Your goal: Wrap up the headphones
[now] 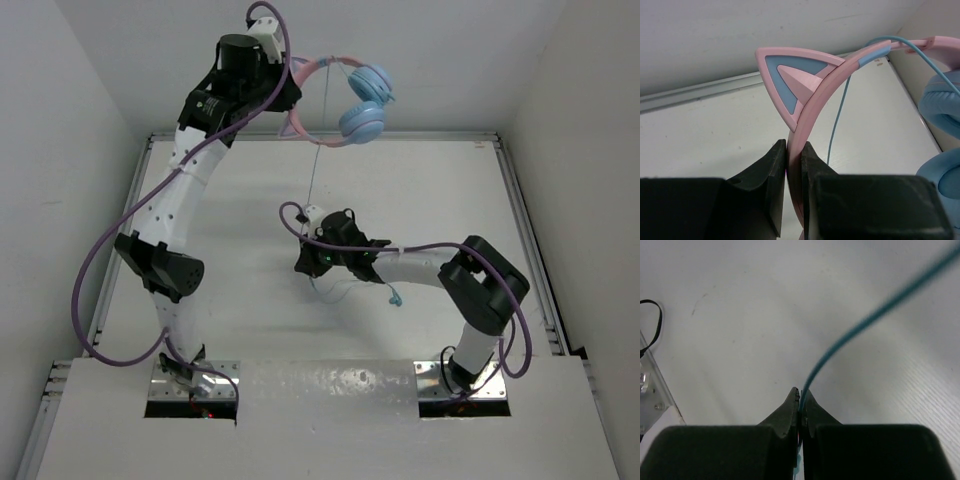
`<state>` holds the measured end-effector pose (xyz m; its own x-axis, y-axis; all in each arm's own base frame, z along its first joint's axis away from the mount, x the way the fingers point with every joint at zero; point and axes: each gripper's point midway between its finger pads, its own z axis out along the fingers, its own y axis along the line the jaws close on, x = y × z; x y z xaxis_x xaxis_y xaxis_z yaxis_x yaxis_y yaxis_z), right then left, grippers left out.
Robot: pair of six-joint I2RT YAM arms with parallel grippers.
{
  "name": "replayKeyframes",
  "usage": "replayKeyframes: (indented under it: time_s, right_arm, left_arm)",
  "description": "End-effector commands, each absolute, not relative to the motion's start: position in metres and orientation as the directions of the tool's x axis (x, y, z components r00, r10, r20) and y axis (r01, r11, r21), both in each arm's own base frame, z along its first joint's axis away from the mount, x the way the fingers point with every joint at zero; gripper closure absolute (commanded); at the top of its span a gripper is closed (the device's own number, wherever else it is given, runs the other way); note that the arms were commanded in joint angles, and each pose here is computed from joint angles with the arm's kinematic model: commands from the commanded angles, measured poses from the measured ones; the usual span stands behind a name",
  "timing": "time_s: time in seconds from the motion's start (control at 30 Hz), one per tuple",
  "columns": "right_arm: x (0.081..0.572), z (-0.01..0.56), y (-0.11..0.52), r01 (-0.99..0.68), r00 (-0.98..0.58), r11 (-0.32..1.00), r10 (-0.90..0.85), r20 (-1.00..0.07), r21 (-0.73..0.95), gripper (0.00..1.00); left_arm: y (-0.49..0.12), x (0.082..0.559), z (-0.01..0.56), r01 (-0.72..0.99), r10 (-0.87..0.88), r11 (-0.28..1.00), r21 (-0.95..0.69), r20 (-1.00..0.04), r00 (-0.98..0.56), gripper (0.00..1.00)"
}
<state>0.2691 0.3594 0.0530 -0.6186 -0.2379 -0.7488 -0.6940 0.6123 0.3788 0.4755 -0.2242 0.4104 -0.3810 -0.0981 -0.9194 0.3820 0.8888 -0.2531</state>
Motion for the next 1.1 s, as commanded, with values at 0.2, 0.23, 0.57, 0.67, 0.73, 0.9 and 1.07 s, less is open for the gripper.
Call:
replayKeyframes:
  time_s: [0.2,0.23,0.57,0.67,0.73,0.9,1.07]
  right_arm:
    - [0.251,0.118,0.391,-0.846,-0.440,0.468,-0.347,-0.828,0.254,1.00]
    - [0.248,0.124,0.390,-0.854,-0.426,0.459,-0.348,-0.835,0.244,1.00]
    - [0.236,0.252,0.397,-0.933,-0.214,0.344,-0.293,-0.932,0.106,1.00]
    - [0.238,0.290,0.385,-0.929,-0.143,0.368,-0.268,-0.953,0.035,1.00]
    - [0.244,0.307,0.378,-0.918,-0.101,0.396,-0.278,-0.955,-0.019,1.00]
    - [0.253,0.295,0.349,-0.877,-0.114,0.474,-0.354,-0.928,-0.073,1.00]
    - [0.248,0.288,0.324,-0.864,-0.109,0.491,-0.393,-0.913,-0.109,1.00]
  left_arm:
    - [-0.187,0.512,0.432,0.162,-0.206,0.956,-0.245,-0.953,-0.222,1.00]
    - [-0.182,0.517,0.427,0.135,-0.188,0.966,-0.219,-0.959,-0.212,1.00]
    - [-0.173,0.541,0.356,0.087,-0.024,0.995,-0.049,-0.961,-0.274,1.00]
    - [-0.168,0.541,0.345,0.068,-0.001,0.997,-0.022,-0.956,-0.293,1.00]
    - [-0.171,0.541,0.346,0.083,-0.002,0.996,-0.028,-0.957,-0.290,1.00]
    - [-0.173,0.541,0.348,0.093,-0.002,0.995,-0.030,-0.959,-0.284,1.00]
    - [-0.170,0.543,0.351,0.080,0.003,0.997,-0.019,-0.963,-0.268,1.00]
